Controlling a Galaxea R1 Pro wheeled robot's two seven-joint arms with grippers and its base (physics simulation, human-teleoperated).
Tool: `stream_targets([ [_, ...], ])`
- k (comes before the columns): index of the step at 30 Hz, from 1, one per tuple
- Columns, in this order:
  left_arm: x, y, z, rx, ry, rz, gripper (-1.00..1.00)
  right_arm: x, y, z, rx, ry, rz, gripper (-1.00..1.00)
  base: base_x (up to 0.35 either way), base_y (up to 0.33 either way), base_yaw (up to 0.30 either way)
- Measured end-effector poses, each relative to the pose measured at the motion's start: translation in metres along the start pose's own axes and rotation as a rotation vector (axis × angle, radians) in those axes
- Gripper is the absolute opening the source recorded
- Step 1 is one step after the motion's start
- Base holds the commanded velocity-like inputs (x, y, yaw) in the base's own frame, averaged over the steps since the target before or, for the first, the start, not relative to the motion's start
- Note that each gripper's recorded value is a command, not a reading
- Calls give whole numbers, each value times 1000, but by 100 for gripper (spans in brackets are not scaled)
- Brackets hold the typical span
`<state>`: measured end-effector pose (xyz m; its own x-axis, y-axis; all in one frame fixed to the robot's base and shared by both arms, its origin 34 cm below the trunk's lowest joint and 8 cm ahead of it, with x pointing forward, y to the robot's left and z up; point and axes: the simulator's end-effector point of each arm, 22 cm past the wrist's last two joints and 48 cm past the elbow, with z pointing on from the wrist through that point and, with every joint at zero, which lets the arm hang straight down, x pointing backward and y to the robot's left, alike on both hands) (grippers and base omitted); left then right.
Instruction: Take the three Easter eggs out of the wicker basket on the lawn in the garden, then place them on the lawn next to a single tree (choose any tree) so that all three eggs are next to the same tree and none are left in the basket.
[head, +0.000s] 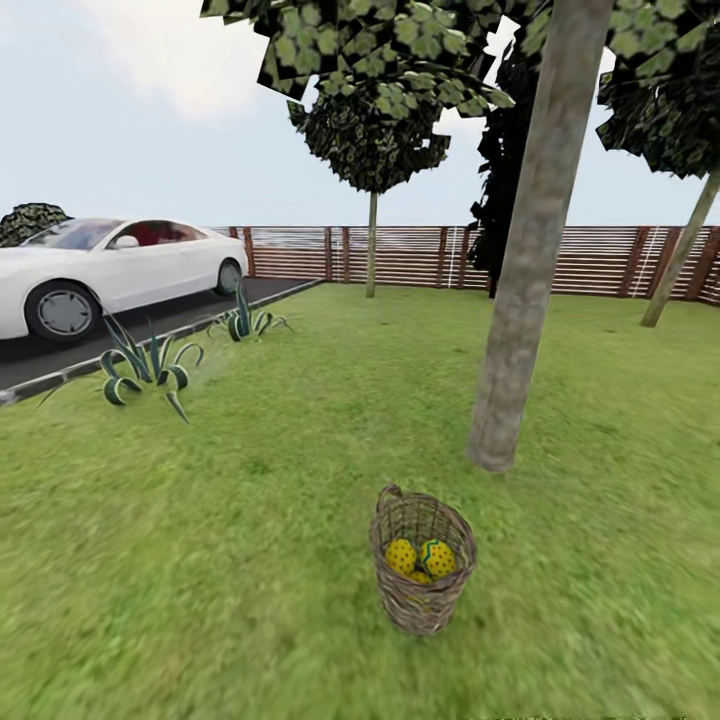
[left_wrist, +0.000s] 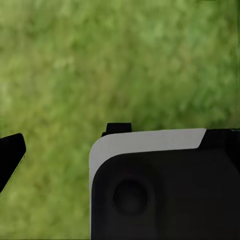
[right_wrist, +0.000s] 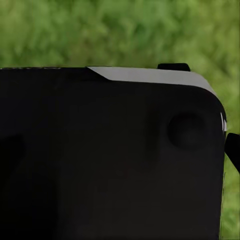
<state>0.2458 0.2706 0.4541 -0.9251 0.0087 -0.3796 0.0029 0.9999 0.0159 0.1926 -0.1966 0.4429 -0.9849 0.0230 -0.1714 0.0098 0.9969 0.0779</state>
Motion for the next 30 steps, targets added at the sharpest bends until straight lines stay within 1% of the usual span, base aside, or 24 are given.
stream_targets([
  [9,-2,0,0,0,-6,0,100,-2,0,0,0,-5,0,100,15,165,-272],
  [30,-7,0,1,0,-19,0,100,-6,1,0,-1,-16,-3,100,73,276,-272],
])
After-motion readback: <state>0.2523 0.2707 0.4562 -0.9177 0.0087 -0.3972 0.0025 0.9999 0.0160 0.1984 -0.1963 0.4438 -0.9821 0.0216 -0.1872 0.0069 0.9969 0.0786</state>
